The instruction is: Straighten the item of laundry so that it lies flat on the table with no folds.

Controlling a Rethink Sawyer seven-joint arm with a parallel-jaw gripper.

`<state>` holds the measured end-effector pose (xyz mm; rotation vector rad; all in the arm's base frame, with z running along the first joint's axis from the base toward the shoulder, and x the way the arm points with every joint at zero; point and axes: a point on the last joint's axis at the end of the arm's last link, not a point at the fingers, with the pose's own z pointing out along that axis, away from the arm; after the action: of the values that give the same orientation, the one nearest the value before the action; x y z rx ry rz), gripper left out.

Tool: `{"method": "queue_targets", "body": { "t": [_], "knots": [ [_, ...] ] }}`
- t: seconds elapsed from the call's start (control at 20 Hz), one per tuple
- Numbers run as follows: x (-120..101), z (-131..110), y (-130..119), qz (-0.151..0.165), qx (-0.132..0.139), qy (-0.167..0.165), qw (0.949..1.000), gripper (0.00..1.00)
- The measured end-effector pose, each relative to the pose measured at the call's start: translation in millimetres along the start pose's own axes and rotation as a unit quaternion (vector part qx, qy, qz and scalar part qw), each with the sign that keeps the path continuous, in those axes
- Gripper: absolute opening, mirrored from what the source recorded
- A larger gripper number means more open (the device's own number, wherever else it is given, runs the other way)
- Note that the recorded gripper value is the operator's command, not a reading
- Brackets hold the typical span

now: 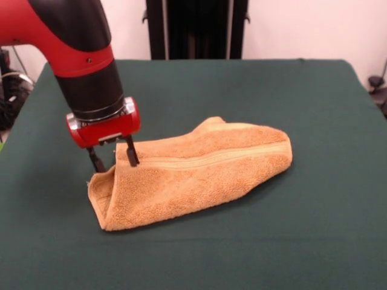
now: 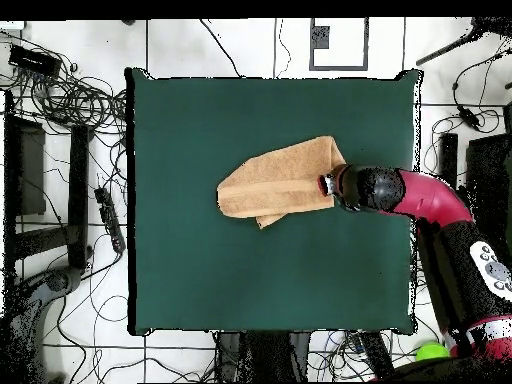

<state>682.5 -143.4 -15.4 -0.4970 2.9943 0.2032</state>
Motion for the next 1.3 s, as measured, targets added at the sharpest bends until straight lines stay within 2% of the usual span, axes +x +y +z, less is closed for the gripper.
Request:
{"method": "queue_targets", "body": {
  "t": [0.35,0.65,1.0,1.3],
  "knots": [
    [-30.9,-40.2,6.4,0.014,0.011,-0.016,0.9997,1.0],
    [-42.7,-61.0,7.5,0.024,0.019,-0.022,0.9993,1.0],
    [-46.1,-67.8,9.8,0.03,0.022,-0.021,0.9991,1.0],
    [-40.2,-59.9,4.4,0.036,0.023,-0.014,0.999,1.0]
  ]
}}
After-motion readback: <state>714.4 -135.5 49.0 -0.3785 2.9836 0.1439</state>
